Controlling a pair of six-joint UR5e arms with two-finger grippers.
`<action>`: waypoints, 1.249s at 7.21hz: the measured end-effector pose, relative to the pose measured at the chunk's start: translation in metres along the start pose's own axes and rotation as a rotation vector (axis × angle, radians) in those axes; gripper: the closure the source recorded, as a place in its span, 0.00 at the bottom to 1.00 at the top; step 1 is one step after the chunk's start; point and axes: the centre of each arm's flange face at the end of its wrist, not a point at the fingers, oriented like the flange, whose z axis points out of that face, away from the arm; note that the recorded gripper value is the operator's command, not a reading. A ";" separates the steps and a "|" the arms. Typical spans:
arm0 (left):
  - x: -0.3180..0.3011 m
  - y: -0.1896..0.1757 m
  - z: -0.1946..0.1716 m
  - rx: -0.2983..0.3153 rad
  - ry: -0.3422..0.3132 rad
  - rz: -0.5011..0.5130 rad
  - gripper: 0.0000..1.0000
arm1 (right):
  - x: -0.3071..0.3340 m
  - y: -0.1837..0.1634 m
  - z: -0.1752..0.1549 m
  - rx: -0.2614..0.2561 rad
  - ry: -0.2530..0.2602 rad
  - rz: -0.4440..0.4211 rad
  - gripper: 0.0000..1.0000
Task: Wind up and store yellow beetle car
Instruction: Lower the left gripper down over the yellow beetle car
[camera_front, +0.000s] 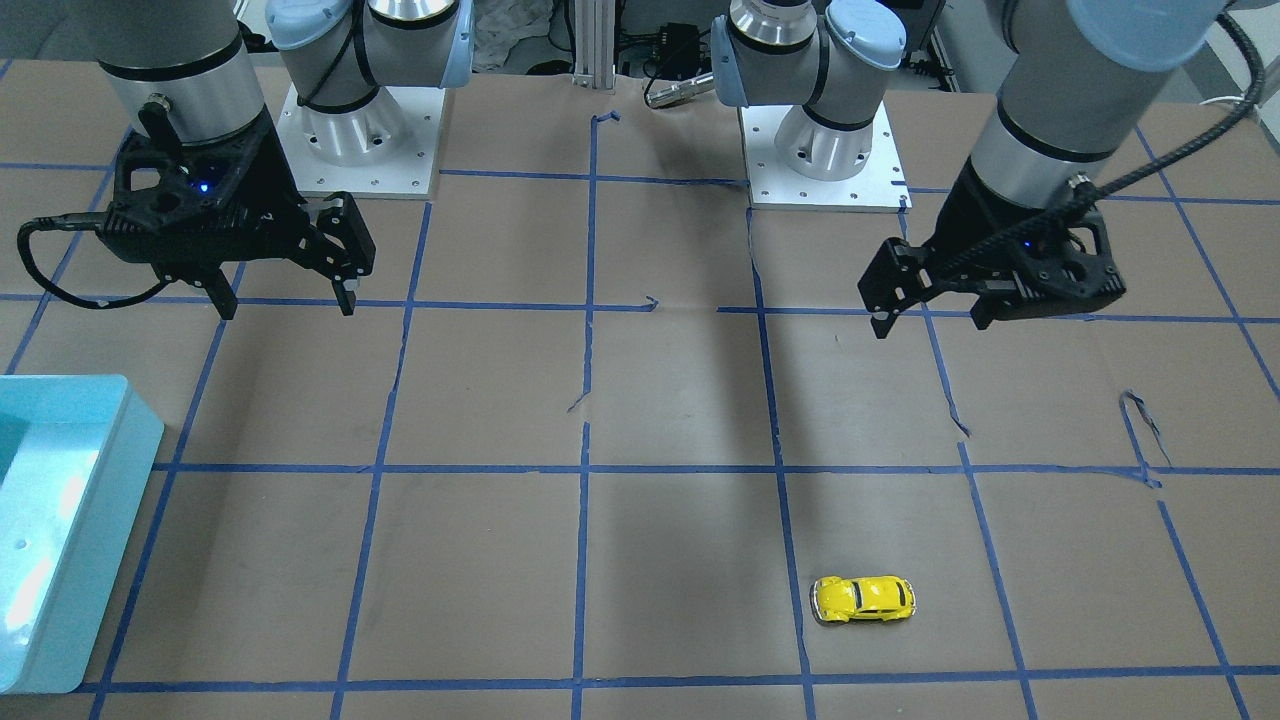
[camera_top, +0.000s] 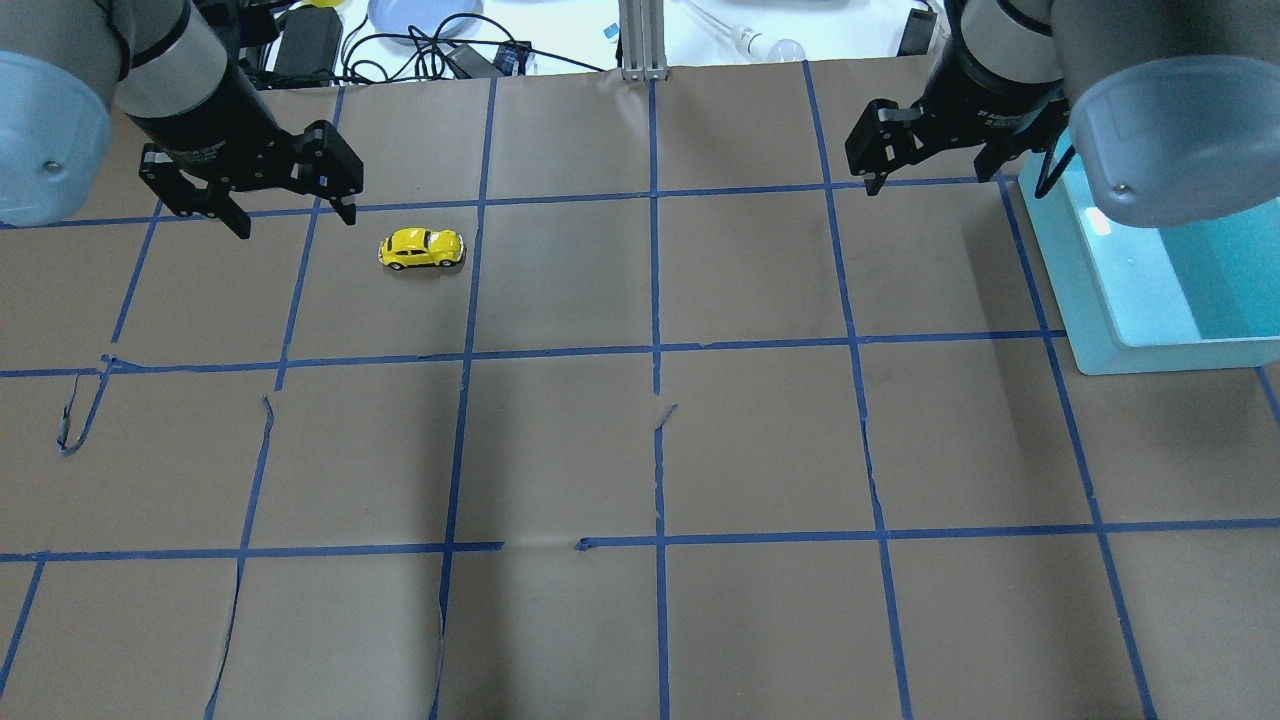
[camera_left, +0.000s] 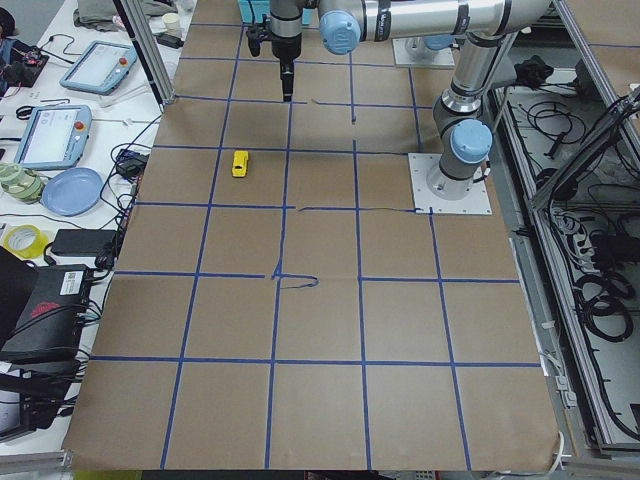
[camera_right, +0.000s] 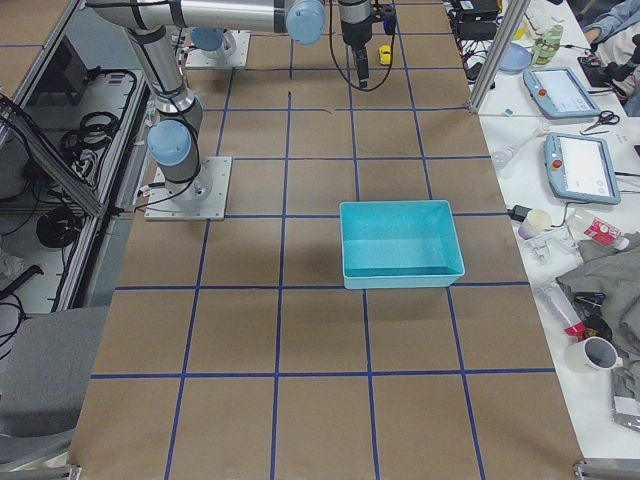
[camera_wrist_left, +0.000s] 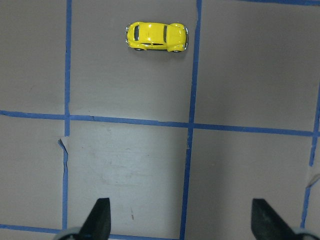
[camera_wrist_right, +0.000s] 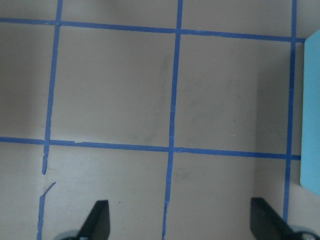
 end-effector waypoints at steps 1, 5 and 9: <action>-0.014 -0.011 0.010 0.003 -0.001 -0.109 0.00 | 0.000 0.000 0.000 0.000 0.000 0.000 0.00; -0.025 -0.047 0.096 0.063 0.030 -0.733 0.00 | 0.000 0.000 0.000 0.000 0.000 0.000 0.00; -0.019 -0.083 0.187 -0.009 0.075 -1.100 0.00 | 0.000 0.000 0.000 0.000 -0.001 0.000 0.00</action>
